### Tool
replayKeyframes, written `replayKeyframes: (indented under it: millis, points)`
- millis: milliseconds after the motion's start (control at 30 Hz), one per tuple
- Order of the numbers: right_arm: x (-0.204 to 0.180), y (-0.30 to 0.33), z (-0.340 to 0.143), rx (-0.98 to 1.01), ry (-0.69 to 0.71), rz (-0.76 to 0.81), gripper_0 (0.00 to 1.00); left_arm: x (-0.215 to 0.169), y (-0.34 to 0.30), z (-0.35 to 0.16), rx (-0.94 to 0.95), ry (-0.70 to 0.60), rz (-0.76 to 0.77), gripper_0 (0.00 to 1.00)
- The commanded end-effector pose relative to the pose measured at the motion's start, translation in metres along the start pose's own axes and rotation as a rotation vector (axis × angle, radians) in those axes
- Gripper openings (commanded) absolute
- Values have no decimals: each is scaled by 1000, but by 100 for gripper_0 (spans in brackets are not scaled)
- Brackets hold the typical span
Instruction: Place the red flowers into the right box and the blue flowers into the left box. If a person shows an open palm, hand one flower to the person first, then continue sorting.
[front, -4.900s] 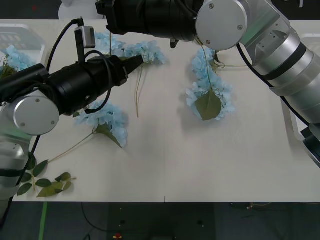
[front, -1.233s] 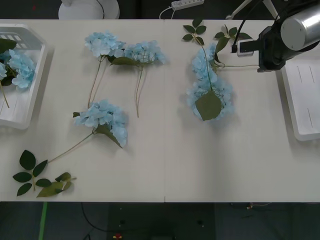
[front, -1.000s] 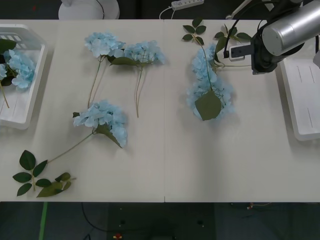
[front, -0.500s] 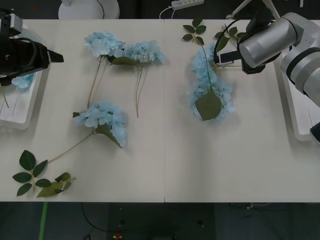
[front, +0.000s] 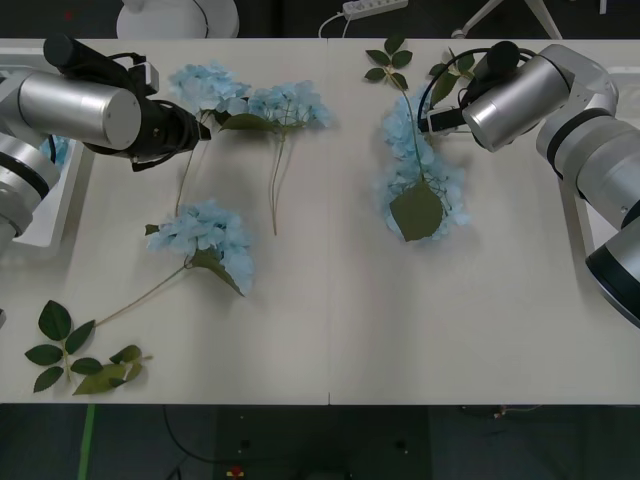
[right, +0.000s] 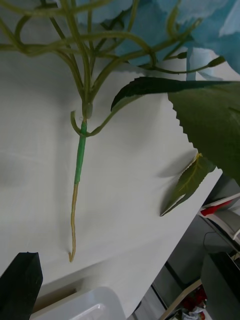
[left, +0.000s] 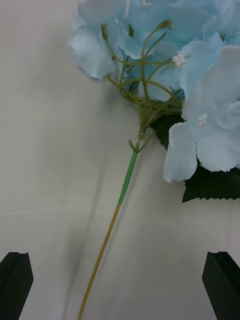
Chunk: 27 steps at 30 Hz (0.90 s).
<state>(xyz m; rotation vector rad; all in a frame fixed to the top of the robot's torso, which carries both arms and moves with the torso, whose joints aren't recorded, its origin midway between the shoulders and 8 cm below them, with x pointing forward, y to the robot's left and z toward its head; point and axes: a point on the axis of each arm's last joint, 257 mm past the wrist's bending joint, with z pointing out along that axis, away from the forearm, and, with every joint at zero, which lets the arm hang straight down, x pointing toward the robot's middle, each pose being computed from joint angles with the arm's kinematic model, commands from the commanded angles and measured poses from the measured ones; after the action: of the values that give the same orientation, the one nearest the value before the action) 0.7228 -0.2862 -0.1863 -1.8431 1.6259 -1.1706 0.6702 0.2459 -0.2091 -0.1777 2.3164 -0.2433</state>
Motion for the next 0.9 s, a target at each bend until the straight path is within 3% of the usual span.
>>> replayKeyframes:
  millis: [33,267,467,900]
  points:
    - [-20,-39,-11,69,-20,-12,94,-10,-45,19,30,-94,181,100]
    - [-25,-21,-2,54,-34,22,93,17,-9,43,-109,-89,369,100]
    - [-30,-14,1,47,-44,35,93,31,1,45,-157,-32,425,100]
    - [-62,1,0,17,-87,53,94,60,2,48,-130,76,317,100]
